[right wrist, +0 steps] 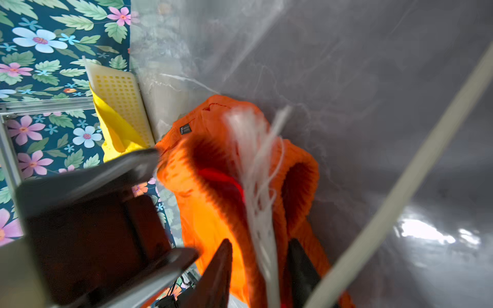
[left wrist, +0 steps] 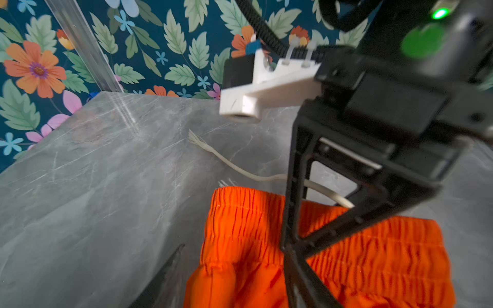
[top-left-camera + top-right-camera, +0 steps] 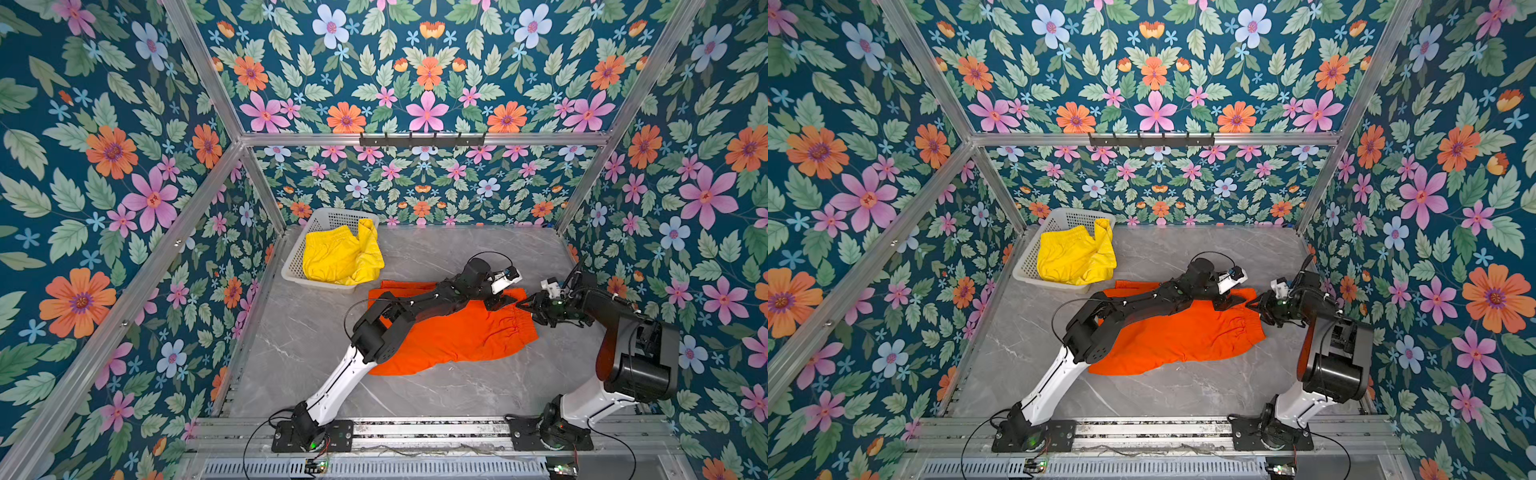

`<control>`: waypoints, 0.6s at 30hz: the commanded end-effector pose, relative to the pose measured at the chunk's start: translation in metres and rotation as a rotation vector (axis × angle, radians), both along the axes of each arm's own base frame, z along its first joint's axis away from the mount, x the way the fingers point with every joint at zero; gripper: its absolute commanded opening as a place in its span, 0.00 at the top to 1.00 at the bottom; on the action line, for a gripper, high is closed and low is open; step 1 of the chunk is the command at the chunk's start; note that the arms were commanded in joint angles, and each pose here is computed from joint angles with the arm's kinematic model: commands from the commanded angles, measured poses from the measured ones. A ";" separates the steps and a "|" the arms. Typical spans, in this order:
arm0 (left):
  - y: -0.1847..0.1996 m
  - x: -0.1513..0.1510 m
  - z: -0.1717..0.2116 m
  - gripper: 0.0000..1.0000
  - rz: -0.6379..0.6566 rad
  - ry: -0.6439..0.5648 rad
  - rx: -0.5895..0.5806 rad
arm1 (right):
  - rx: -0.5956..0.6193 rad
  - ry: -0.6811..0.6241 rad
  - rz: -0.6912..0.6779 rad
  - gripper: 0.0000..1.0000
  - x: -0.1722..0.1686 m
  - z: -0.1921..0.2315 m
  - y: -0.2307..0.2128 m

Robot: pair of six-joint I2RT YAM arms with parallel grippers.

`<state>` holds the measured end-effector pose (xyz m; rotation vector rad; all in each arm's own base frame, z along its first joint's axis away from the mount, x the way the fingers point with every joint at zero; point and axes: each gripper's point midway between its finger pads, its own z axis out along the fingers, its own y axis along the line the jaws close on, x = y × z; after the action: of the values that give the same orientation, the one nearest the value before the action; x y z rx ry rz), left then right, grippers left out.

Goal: Fold and stack the shorts

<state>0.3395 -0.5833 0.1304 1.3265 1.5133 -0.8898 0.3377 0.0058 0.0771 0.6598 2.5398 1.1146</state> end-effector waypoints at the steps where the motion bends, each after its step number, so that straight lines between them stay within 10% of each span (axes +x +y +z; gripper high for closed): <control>1: 0.018 0.015 0.030 0.42 0.092 0.010 -0.049 | -0.019 0.003 0.015 0.68 0.001 -0.001 -0.001; 10: 0.115 0.019 0.028 0.43 0.380 0.210 0.112 | -0.075 -0.030 0.008 0.96 0.010 0.028 -0.010; 18: 0.233 -0.004 -0.018 0.41 0.704 0.581 0.247 | -0.209 -0.080 0.013 1.00 0.017 0.084 -0.023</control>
<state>0.3462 -0.3836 0.1355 0.7887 2.1957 -0.6914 0.3623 -0.0164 0.1506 0.5542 2.5062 0.9034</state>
